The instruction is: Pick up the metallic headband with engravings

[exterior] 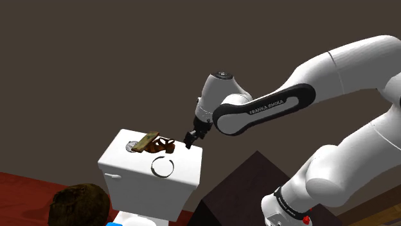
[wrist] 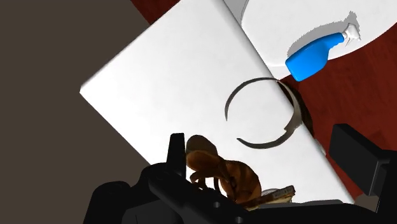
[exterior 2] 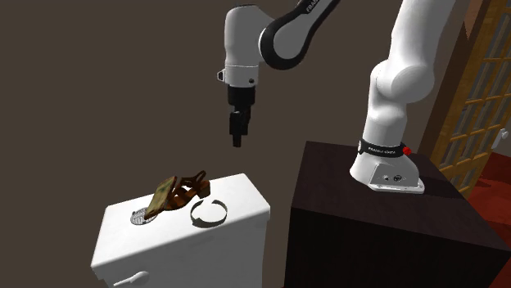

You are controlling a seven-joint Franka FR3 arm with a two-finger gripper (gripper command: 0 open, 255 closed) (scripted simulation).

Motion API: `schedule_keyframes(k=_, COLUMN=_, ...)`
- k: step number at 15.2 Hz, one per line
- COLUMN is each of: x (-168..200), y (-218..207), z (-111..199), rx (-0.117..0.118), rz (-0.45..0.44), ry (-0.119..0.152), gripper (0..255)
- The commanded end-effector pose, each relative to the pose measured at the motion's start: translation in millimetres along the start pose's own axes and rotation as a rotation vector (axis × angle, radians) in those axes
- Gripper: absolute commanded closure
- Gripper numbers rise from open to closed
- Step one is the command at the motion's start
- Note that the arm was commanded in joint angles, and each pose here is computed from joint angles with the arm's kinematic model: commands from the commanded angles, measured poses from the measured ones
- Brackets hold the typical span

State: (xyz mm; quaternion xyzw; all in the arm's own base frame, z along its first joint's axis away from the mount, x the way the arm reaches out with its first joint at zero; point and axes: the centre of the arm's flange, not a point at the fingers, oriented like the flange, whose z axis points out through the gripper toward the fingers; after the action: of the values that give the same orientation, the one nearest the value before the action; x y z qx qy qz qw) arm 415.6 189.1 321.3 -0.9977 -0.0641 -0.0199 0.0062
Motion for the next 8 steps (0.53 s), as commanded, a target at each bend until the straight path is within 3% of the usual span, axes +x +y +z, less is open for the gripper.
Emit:
schedule_keyframes(k=1, x=12.0, y=-16.8, z=22.2, rx=0.003, rz=0.004, ry=0.003, gripper=0)
schedule_keyframes(k=8, x=43.3, y=-62.6, z=95.5, rx=0.004, rz=0.014, ry=0.01, gripper=0)
